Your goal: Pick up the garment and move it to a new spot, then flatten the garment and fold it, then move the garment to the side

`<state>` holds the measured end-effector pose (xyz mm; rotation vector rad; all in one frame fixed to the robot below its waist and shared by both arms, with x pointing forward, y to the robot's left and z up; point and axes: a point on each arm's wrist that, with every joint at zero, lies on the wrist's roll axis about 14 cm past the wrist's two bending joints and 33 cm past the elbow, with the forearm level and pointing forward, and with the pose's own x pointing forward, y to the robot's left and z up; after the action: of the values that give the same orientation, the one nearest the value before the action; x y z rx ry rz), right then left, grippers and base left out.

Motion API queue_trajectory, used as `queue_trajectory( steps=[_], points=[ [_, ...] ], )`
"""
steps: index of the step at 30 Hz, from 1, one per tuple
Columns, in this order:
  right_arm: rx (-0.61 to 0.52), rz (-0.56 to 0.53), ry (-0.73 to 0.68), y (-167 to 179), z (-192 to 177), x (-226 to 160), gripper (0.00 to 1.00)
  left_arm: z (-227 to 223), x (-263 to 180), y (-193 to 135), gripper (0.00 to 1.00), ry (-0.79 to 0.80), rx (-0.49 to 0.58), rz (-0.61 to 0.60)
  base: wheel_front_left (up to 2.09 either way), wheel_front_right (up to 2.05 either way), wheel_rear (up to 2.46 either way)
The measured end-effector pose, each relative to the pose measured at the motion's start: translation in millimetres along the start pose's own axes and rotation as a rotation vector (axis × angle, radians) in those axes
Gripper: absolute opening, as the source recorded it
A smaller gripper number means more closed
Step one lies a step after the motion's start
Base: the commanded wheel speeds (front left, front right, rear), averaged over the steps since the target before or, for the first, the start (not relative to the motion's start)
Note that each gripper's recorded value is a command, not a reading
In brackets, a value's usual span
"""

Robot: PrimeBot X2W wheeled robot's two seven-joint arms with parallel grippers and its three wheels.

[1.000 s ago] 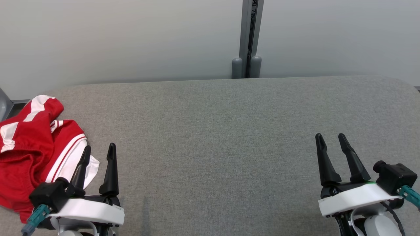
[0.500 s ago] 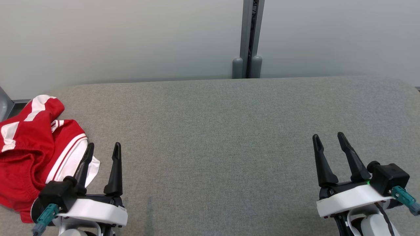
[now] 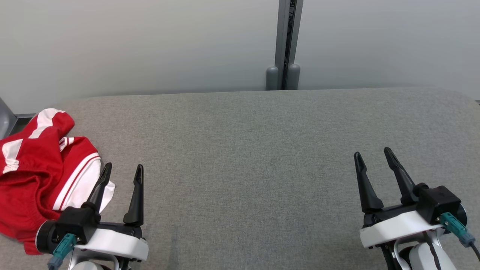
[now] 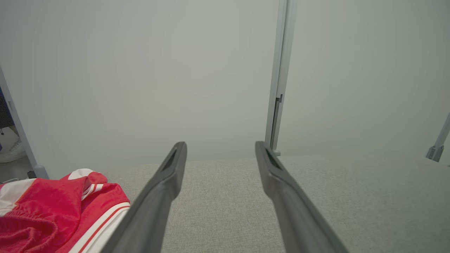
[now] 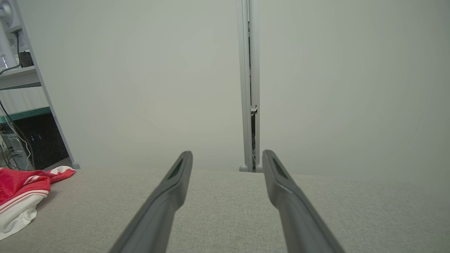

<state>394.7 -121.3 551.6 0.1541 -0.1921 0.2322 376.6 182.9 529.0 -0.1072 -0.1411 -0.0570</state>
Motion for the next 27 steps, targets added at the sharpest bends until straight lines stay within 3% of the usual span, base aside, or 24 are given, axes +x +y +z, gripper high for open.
queue_trajectory(
  steps=[8,27],
  points=[
    [-0.053,0.015,-0.009,2.0,1.7,0.8,1.0,0.4,-0.4,-2.4,1.0,-0.005,0.054,-0.016,0.0,0.0,0.0],
    [-0.044,0.013,-0.005,1.8,0.3,0.9,1.0,-0.3,-1.2,-1.8,1.0,-0.003,0.051,-0.014,0.0,0.0,0.0]
  ],
)
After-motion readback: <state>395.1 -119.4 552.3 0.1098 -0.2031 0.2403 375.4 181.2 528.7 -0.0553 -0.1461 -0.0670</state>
